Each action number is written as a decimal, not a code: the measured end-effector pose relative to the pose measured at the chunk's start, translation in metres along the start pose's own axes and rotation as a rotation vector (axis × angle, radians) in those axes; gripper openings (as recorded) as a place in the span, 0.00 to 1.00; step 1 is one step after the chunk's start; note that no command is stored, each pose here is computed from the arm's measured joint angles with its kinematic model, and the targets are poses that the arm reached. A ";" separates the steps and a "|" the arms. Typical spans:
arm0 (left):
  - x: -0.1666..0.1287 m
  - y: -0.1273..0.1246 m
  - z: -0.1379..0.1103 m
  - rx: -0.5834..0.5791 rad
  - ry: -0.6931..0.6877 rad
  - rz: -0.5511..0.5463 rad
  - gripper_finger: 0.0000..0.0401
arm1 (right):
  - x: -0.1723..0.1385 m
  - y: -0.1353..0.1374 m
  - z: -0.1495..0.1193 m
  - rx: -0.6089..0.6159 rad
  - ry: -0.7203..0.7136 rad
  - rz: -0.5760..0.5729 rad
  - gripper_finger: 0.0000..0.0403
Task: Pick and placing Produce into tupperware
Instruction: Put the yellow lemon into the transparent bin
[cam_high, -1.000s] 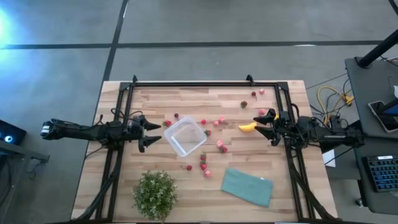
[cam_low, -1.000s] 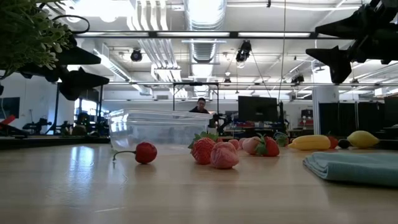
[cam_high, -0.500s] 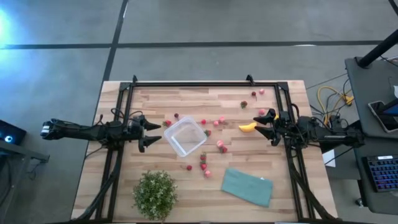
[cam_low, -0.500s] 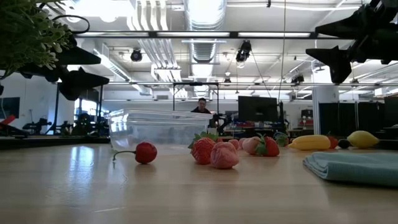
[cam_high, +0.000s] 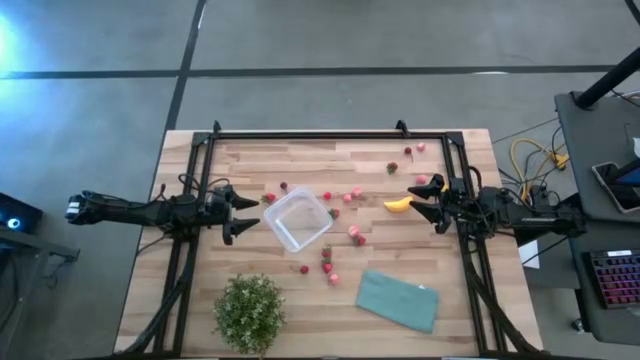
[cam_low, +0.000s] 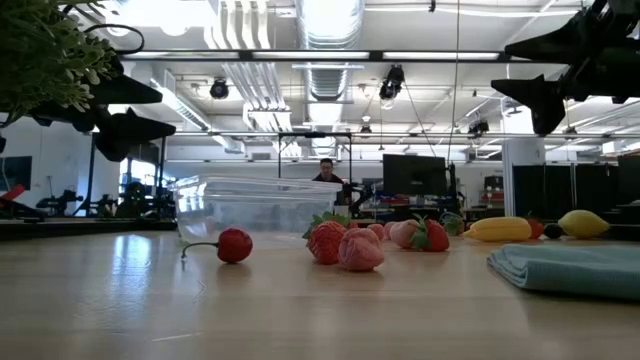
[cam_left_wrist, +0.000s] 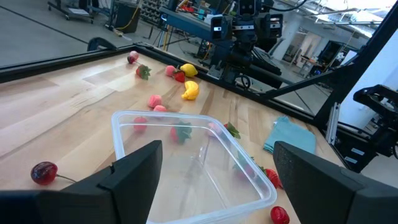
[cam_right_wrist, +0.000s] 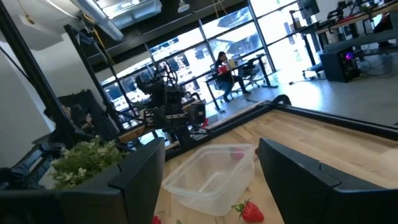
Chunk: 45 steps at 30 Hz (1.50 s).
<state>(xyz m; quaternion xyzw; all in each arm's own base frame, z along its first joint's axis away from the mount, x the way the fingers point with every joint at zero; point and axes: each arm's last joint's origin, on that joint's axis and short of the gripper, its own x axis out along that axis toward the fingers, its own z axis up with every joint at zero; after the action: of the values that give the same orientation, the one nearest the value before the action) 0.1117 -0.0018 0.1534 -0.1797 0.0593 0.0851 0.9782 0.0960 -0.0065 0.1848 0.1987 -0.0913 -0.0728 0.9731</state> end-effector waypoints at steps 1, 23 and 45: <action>0.000 0.000 0.000 0.000 0.000 0.000 0.73 | 0.000 0.000 0.000 0.000 0.000 0.000 0.62; 0.000 0.000 0.000 0.000 0.000 0.000 0.73 | 0.000 0.000 0.000 0.000 0.001 0.000 0.62; 0.000 0.000 0.000 0.000 0.000 0.000 0.73 | -0.001 -0.005 0.006 0.323 -0.161 -0.197 0.62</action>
<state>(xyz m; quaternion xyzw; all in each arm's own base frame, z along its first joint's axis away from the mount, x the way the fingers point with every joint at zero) 0.1117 -0.0018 0.1534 -0.1797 0.0594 0.0852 0.9782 0.0933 -0.0134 0.1878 0.3539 -0.1593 -0.1678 0.9062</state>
